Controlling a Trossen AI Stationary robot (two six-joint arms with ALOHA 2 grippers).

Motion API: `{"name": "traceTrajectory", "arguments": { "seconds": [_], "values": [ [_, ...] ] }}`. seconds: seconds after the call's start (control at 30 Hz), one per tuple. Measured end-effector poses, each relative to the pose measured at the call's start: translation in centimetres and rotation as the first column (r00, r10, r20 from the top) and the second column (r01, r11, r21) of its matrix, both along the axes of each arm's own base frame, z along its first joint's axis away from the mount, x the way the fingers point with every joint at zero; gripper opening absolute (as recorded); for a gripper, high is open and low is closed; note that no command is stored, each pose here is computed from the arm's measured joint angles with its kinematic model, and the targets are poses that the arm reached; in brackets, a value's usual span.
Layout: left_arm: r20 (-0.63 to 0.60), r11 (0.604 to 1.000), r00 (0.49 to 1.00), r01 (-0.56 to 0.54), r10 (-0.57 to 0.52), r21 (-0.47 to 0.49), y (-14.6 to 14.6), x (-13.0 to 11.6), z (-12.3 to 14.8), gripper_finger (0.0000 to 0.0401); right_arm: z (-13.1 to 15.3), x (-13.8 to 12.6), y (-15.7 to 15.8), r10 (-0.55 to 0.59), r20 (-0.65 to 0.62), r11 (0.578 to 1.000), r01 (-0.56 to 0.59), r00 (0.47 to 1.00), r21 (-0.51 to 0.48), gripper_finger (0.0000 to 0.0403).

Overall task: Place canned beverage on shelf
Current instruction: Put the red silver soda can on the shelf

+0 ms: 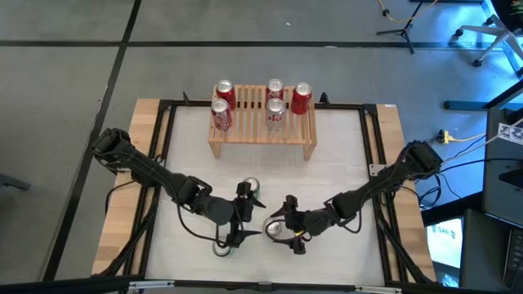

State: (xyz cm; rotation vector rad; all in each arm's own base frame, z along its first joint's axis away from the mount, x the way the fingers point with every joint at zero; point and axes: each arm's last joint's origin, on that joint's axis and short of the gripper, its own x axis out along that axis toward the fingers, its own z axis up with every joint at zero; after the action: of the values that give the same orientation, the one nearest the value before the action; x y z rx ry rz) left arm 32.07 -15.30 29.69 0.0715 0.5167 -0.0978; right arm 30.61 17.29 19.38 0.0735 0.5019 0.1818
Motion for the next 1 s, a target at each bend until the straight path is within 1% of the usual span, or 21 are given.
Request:
{"name": "traceTrajectory", "arguments": {
  "seconds": [0.37,0.7,0.77,0.83,1.0],
  "values": [
    [0.000,1.000,1.000,-0.001,0.001,-0.001,0.0,0.0,0.0,0.0351,-2.8,0.7,0.3,-0.019,-0.056,0.999,0.016,0.998,-0.043,0.0385],
    [-0.001,1.000,1.000,0.000,0.000,0.000,0.0,0.0,0.0,0.0351,-3.2,0.8,0.3,-0.041,-0.055,0.998,0.037,0.998,-0.058,0.0384],
    [-0.001,1.000,1.000,0.000,0.000,0.000,0.0,0.0,0.0,0.0351,-3.1,0.8,0.3,-0.039,-0.049,0.998,0.037,0.998,-0.054,0.0374],
    [-0.001,1.000,1.000,-0.001,0.001,0.000,0.0,0.0,0.0,0.0351,-3.1,0.8,0.3,-0.039,-0.047,0.998,0.037,0.998,-0.053,0.0355],
    [-0.001,1.000,1.000,-0.001,0.001,-0.001,0.0,0.0,0.0,0.0351,-3.1,0.9,0.4,-0.039,-0.045,0.998,0.036,0.998,-0.052,0.0292]
  ]
}}
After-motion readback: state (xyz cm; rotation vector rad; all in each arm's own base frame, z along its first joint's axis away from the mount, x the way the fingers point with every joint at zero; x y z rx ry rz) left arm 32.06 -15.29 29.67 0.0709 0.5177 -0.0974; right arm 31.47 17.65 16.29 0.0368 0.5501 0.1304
